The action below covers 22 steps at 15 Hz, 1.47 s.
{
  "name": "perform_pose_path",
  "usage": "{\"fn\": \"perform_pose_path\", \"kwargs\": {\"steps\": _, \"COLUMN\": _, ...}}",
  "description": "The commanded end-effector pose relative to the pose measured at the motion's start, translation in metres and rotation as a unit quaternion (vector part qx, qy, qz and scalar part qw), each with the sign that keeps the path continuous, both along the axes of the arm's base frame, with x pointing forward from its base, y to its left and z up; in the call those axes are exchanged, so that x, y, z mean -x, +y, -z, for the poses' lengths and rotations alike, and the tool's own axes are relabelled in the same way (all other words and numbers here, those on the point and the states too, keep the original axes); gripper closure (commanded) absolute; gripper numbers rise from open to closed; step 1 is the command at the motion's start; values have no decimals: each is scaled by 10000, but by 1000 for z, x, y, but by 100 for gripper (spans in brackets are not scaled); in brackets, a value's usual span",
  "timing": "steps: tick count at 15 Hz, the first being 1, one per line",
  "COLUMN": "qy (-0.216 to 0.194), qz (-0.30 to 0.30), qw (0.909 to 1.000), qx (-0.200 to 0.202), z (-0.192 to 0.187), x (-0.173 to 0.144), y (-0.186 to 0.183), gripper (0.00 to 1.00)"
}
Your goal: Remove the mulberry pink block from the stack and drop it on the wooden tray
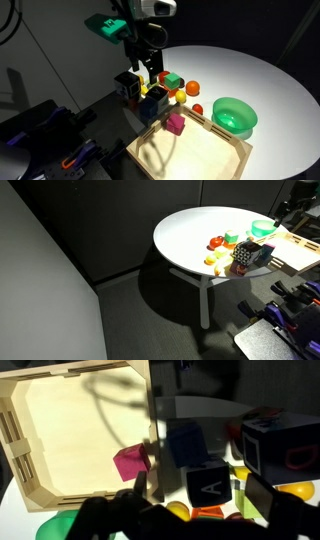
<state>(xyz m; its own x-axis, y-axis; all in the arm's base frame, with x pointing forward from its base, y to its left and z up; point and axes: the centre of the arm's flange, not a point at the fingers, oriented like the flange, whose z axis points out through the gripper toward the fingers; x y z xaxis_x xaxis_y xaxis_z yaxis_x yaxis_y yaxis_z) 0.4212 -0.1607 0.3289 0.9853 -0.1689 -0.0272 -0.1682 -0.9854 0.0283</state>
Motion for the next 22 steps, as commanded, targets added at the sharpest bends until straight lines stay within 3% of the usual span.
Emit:
{"fn": "perform_pose_path", "kwargs": {"steps": 1, "qy": -158, "qz": -17, "qw": 9999, "qx": 43, "z": -24, "x": 12, "y": 28, "gripper": 0}}
{"fn": "perform_pose_path", "kwargs": {"steps": 10, "qy": 427, "qz": -26, "qw": 9991, "qx": -22, "z": -67, "x": 41, "y": 72, "gripper": 0}}
{"fn": "perform_pose_path", "kwargs": {"steps": 16, "qy": 387, "qz": -221, "qw": 9990, "qx": -41, "z": -85, "x": 59, "y": 88, "gripper": 0}}
{"fn": "perform_pose_path", "kwargs": {"steps": 17, "qy": 431, "qz": -239, "qw": 9988, "qx": -47, "z": -76, "x": 46, "y": 80, "gripper": 0}}
{"fn": "perform_pose_path", "kwargs": {"steps": 22, "qy": 459, "qz": -248, "qw": 9986, "qx": -52, "z": -74, "x": 46, "y": 81, "gripper": 0}}
